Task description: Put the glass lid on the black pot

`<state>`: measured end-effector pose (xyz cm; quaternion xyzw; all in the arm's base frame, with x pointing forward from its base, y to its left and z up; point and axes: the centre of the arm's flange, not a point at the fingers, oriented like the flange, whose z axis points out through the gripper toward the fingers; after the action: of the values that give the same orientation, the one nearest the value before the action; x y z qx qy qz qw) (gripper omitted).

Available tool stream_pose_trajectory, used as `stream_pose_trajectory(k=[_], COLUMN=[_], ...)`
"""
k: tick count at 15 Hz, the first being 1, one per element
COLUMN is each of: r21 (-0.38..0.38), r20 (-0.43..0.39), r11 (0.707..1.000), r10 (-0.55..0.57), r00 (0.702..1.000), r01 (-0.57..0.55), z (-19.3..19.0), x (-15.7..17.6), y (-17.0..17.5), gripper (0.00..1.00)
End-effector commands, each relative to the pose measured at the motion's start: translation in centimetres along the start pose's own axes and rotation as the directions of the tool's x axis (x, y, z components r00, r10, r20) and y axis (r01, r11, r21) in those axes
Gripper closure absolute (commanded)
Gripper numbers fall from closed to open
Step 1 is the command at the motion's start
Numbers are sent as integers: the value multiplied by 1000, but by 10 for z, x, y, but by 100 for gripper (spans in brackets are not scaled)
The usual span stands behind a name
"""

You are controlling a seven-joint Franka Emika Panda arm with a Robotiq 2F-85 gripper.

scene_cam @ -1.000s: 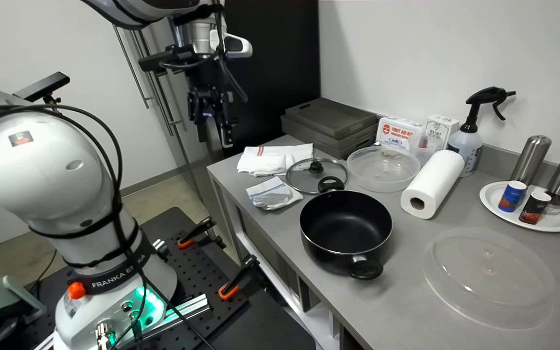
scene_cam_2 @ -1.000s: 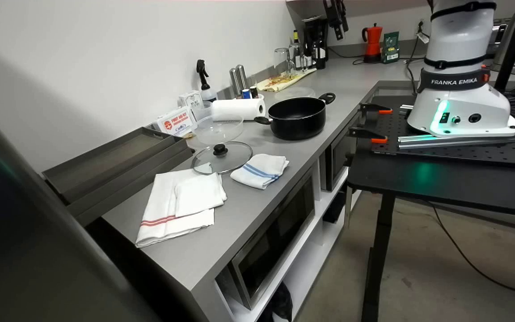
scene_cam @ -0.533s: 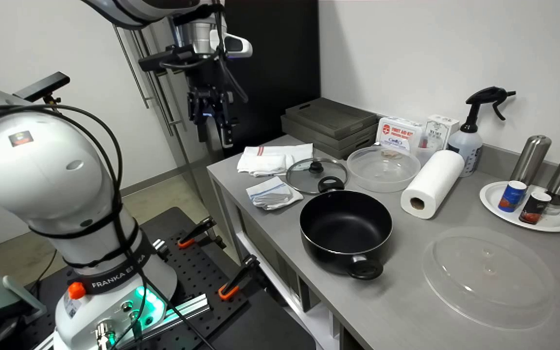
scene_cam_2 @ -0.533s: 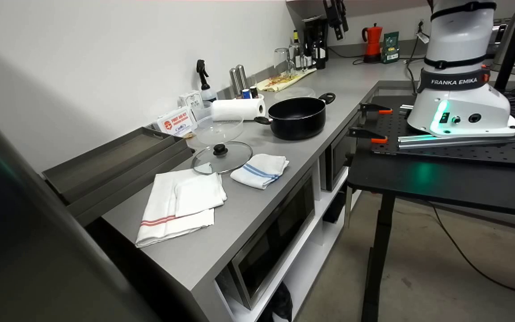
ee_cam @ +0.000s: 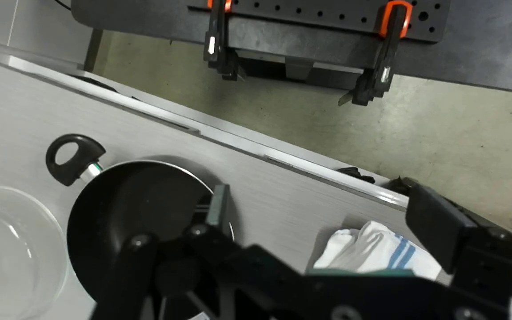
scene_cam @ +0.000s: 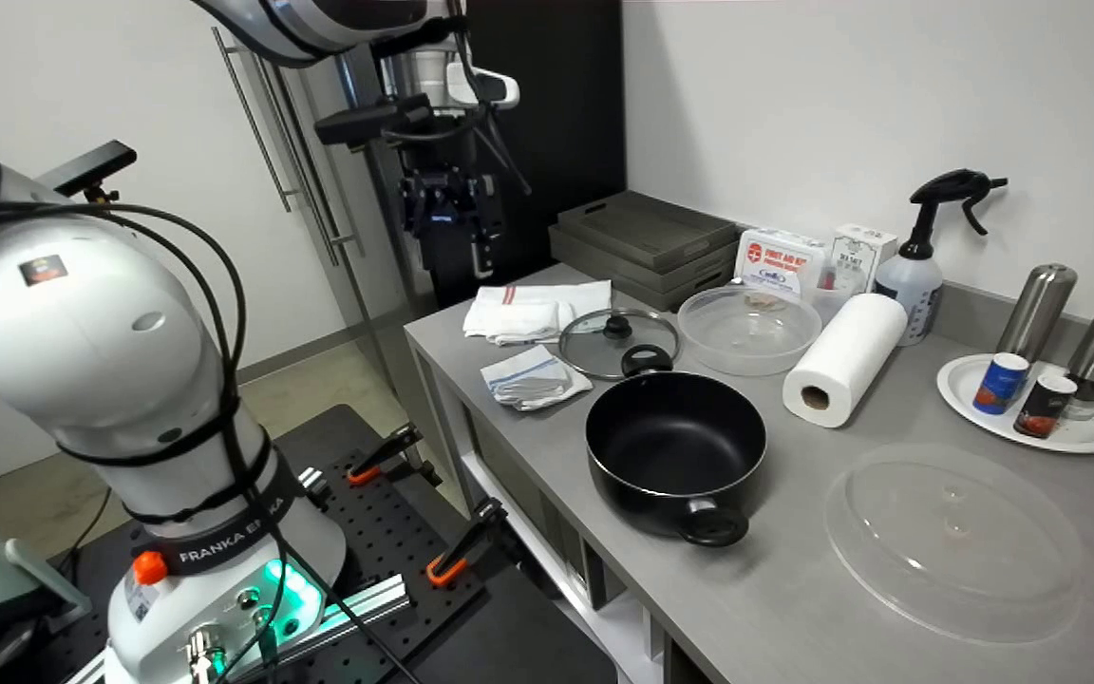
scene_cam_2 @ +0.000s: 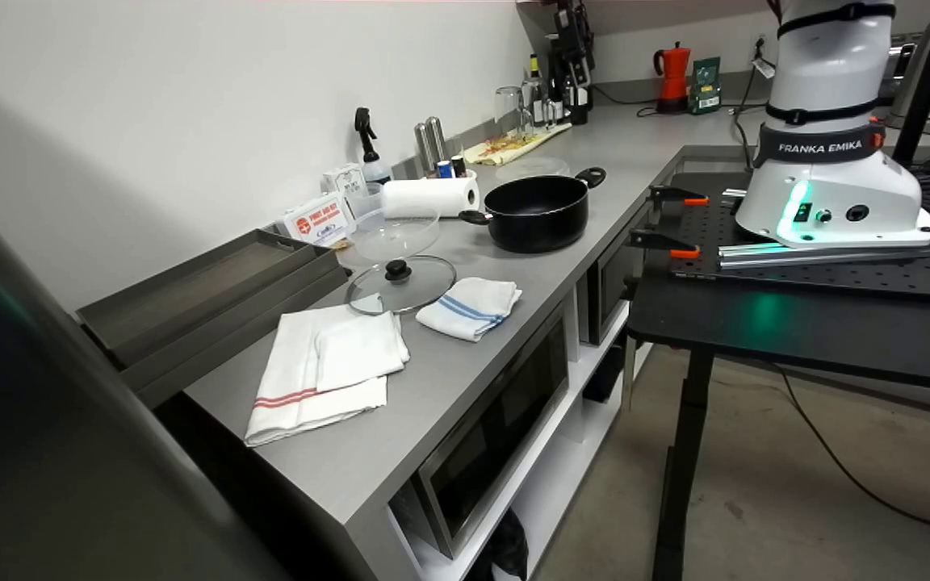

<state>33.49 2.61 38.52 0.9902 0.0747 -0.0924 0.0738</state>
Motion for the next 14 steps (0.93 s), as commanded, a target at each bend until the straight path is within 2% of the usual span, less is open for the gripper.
stream_pose_trajectory(k=[1,8,14], r21=[-11,-38,-51], r20=[-15,-59,-81], r11=[994,963,933], r10=[-106,-269,-360], r00=[994,961,929], r01=[106,267,357], z=[-3,-9,-10], x=[51,135,213], y=[-9,-46,-87], gripper=[0,0,0])
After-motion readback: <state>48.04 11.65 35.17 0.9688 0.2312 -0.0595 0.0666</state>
